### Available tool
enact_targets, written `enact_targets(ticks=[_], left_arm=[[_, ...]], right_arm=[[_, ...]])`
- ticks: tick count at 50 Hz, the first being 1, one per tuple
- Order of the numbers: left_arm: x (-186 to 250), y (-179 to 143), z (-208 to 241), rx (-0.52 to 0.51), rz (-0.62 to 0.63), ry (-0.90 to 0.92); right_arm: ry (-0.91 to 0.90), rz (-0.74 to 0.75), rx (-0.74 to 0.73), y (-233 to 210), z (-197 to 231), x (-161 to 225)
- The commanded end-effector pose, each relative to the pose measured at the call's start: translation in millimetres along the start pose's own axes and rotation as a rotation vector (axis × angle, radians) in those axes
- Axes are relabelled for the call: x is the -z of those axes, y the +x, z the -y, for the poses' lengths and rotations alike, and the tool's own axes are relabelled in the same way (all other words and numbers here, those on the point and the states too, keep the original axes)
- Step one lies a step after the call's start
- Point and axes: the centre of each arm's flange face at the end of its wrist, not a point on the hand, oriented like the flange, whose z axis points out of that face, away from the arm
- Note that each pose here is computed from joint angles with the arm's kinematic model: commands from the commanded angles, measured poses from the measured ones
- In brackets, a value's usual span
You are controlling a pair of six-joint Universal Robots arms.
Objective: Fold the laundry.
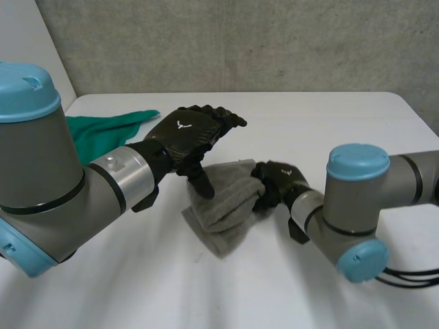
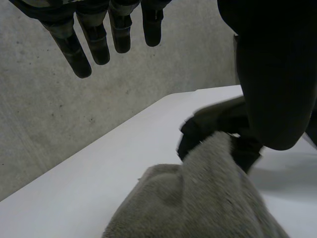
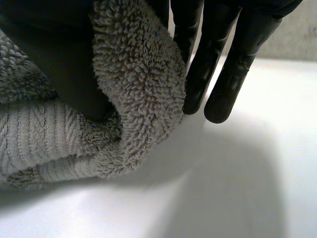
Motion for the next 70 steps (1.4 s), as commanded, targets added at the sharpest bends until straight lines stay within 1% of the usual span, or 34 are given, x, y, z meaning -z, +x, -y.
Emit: enact_targets(ticks=[1,2,5,9,12,14,16,17,23,25,29,33,39,43,44,46,51,55,56,59,60,63,64,67,68,70], left_arm=[[-1,-1,-1,0.001,0.001,-0.002],[-1,0,-2,0.002,-0.001,-0.005],[-1,1,-3,0.002,-0.002,-0.006],[-2,1,-3,0.002,-0.002,-0.007],[-2,1,-4,0.003,-0.003,-0.009],[-3,2,-6,0.005,-0.005,-0.016],[-3,2,-7,0.006,-0.006,-0.018],[-4,1,-7,0.006,-0.006,-0.018],[-3,2,-11,0.009,0.0,-0.031],[-3,2,-11,0.009,0.005,-0.033],[-3,2,-12,0.01,0.008,-0.035],[-3,2,-12,0.012,0.009,-0.038],[-3,4,-14,0.014,0.004,-0.04],[-5,5,-17,0.033,0.001,-0.049],[-4,4,-17,0.039,0.003,-0.05],[-5,5,-16,0.044,0.002,-0.049],[-4,3,-16,0.046,0.005,-0.048],[-4,2,-13,0.043,0.009,-0.039],[-3,1,-12,0.043,0.011,-0.036],[-3,2,-11,0.042,0.011,-0.034],[-2,2,-11,0.042,0.011,-0.034],[0,1,-7,0.038,0.015,-0.025],[1,1,-5,0.036,0.016,-0.019],[4,0,0,0.032,0.021,-0.007],[5,-1,2,0.03,0.025,-0.001],[8,-4,5,0.028,0.037,0.009]], right_arm=[[0.114,-0.019,0.038,25,38,-27],[0.14,-0.051,0.041,43,49,-36],[0.161,-0.087,0.051,69,59,-49],[0.211,-0.168,0.064,114,81,-72],[0.241,-0.221,0.06,142,91,-82],[0.272,-0.3,0.051,180,101,-87],[0.282,-0.356,0.039,210,105,-87],[0.282,-0.4,0.03,233,105,-87],[0.31,-0.49,0.017,291,106,-77],[0.329,-0.539,0.016,321,108,-66],[0.347,-0.57,0.022,361,113,-45],[0.35,-0.565,0.021,384,112,-33],[0.334,-0.561,0.025,389,105,-33],[0.328,-0.618,0.057,396,106,-28],[0.32,-0.658,0.081,400,107,-25],[0.313,-0.687,0.103,404,107,-22],[0.285,-0.687,0.178,398,118,-18],[0.187,-0.698,0.292,384,122,-14],[0.148,-0.713,0.36,381,126,-11],[0.098,-0.759,0.452,375,137,-2],[0.069,-0.8,0.508,373,145,4],[0.037,-0.882,0.575,372,158,17],[0.027,-0.936,0.613,370,169,25],[0.067,-1.009,0.658,356,195,35],[0.126,-1.024,0.681,338,213,36],[0.2,-1.007,0.708,311,232,33]])
